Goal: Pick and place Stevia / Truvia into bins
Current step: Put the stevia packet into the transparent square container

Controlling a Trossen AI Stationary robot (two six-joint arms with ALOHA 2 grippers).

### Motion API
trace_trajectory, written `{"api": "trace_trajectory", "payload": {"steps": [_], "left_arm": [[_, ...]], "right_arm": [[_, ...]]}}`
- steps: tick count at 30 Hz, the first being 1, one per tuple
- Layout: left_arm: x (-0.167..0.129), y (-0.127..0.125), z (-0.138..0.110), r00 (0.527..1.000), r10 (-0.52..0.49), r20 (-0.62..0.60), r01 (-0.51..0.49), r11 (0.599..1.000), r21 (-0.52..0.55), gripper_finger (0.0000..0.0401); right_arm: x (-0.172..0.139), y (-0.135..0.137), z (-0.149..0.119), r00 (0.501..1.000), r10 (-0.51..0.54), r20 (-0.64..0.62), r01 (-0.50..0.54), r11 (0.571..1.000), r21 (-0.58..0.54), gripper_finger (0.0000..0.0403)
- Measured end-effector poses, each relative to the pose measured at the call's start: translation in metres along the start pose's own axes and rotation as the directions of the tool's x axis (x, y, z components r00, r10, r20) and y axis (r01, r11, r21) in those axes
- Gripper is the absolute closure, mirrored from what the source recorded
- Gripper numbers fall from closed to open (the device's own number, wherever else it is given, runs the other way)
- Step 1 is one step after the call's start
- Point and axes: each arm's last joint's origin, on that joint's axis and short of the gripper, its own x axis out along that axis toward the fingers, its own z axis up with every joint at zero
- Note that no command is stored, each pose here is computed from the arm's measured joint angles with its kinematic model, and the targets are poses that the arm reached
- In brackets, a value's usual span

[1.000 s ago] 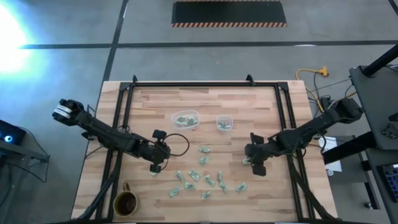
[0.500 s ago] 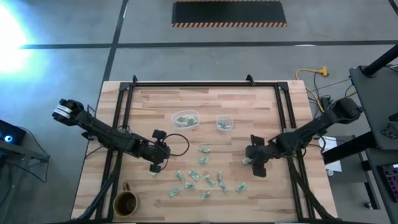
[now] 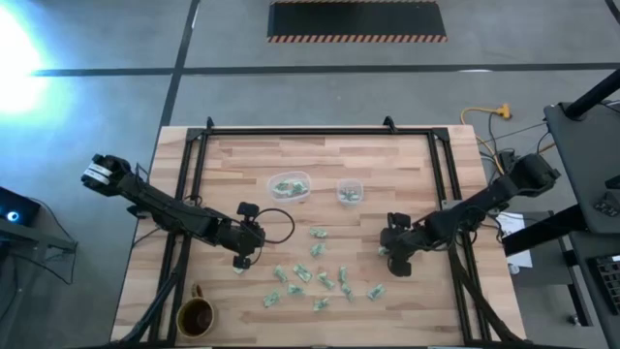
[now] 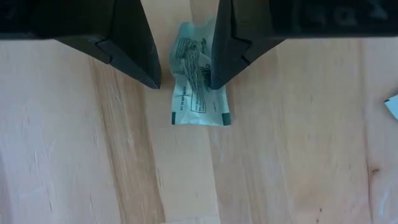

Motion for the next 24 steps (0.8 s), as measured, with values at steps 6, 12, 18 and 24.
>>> {"api": "trace_trajectory", "payload": {"steps": [6, 12, 18, 24], "left_arm": [[0.0, 0.0, 0.0, 1.0, 0.0, 0.0, 0.0, 1.0, 0.0, 0.0305], [0.0, 0.0, 0.0001, 1.0, 0.0, 0.001, 0.0, 1.0, 0.0, 0.0305], [0.0, 0.0, 0.0002, 1.0, 0.0, 0.002, 0.0, 1.0, -0.001, 0.0305], [0.0, 0.0, 0.0001, 1.0, 0.0, 0.001, 0.0, 1.0, 0.0, 0.0305]], "right_arm": [[0.0001, -0.0005, -0.0001, 1.0, -0.015, 0.002, 0.015, 1.0, -0.001, 0.0285], [-0.0045, -0.0017, 0.0003, 1.0, -0.015, 0.028, 0.015, 1.0, -0.006, 0.0327], [-0.0051, -0.0021, 0.0006, 0.999, -0.023, 0.037, 0.025, 0.999, -0.037, 0.037], [-0.0072, -0.0008, 0.0039, 0.998, -0.032, 0.057, 0.037, 0.996, -0.084, 0.0393]]}}
